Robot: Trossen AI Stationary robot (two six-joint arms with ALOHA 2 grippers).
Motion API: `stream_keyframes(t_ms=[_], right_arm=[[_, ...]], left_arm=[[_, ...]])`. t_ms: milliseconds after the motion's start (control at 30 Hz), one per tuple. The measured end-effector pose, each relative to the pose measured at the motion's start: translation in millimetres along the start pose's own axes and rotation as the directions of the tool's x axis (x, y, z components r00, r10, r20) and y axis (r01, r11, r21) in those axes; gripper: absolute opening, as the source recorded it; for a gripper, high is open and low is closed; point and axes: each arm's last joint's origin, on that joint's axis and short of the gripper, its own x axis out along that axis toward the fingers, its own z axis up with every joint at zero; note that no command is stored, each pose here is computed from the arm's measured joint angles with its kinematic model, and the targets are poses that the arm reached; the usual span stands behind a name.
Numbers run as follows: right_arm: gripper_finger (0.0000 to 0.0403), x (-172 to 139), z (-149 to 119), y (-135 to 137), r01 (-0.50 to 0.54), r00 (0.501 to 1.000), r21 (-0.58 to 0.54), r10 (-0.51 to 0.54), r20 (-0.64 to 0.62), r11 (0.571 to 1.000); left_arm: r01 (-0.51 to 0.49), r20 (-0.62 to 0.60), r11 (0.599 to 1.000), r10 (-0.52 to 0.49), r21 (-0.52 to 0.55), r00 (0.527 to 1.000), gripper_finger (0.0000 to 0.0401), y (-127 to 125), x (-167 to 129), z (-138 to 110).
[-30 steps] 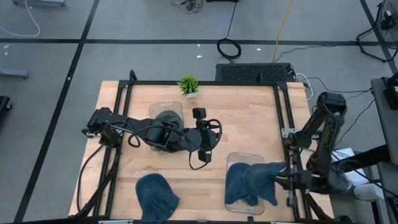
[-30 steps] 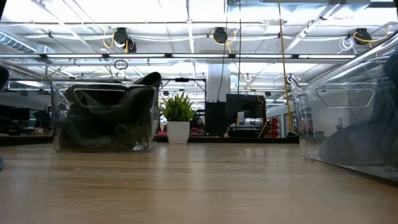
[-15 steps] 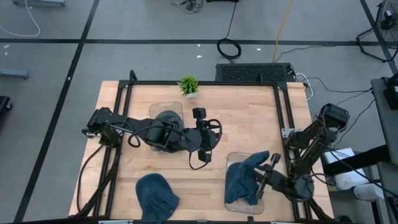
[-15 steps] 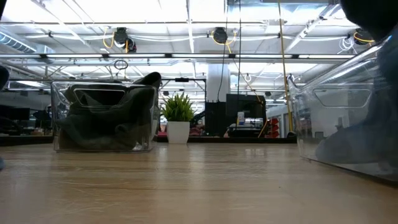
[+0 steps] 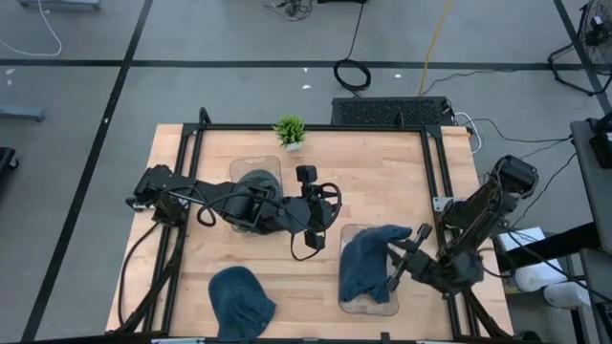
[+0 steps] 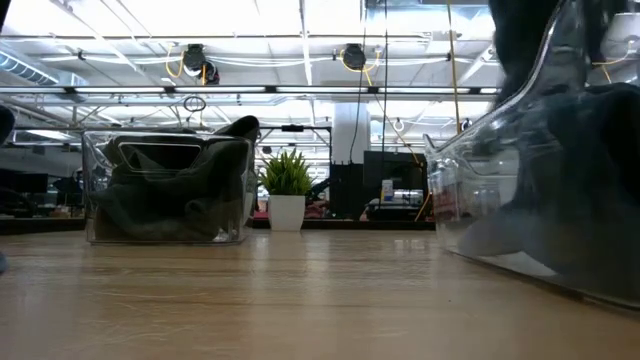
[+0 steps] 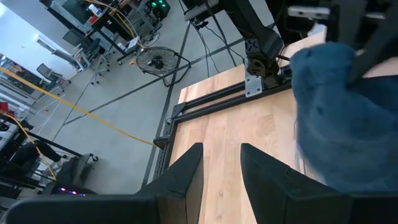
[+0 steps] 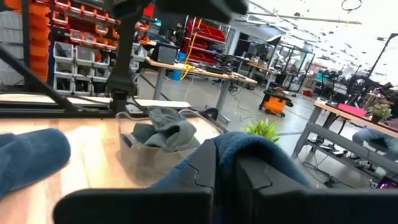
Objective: Pick & Place hat
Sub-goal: Put the blue cap into the bottom transparent bin
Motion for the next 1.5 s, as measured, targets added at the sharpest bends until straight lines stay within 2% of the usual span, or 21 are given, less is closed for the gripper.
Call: stream_keyframes(t_ms=[200, 300, 600, 733, 967, 1167, 1267, 1500], right_arm=[[0.0007, 0, 10, -11, 0.002, 1.0, 0.019, -0.002, -0.001, 1.0], [0.0007, 0, 0, -3, 0.001, 1.0, -0.015, -0.001, 0.0, 1.0], [0.0007, -2, -23, 16, -0.007, 1.0, 0.028, 0.006, 0.002, 1.0], [0.0011, -5, -32, 23, -0.018, 1.0, 0.011, 0.018, 0.004, 1.0], [0.0074, -17, -33, 25, -0.062, 0.998, 0.023, 0.062, 0.014, 0.998], [0.0139, -28, -25, 26, -0.239, 0.97, 0.1, 0.232, 0.072, 0.966], [0.0179, -28, -20, 24, -0.296, 0.954, 0.122, 0.285, 0.097, 0.947], [0.0267, -33, -14, 18, -0.294, 0.955, 0.191, 0.28, 0.096, 0.937]], left_arm=[[0.0, 0.0, 1.0, 0.0, 0.0, 1.0, 0.0115, 0, 0, 0], [0.0, 0.0, 1.0, 0.0, 0.0, 1.0, 0.0115, 0, 0, 0], [0.0, 0.0, 1.0, 0.0, 0.0, 1.0, 0.0115, 0, 0, 0], [0.0, 0.0, 1.0, 0.0, 0.0, 1.0, 0.0115, 0, 0, 0], [0.0, 0.0, 1.0, 0.0, 0.0, 1.0, 0.0115, 0, 0, 0], [0.0, 0.0, 1.0, 0.0, 0.0, 1.0, 0.0115, 0, 0, 0], [0.0, 0.0, 1.0, 0.0, 0.0, 1.0, 0.0115, 0, 0, 0], [0.0, 0.0, 1.0, 0.0, 0.0, 1.0, 0.0115, 0, 0, 0]])
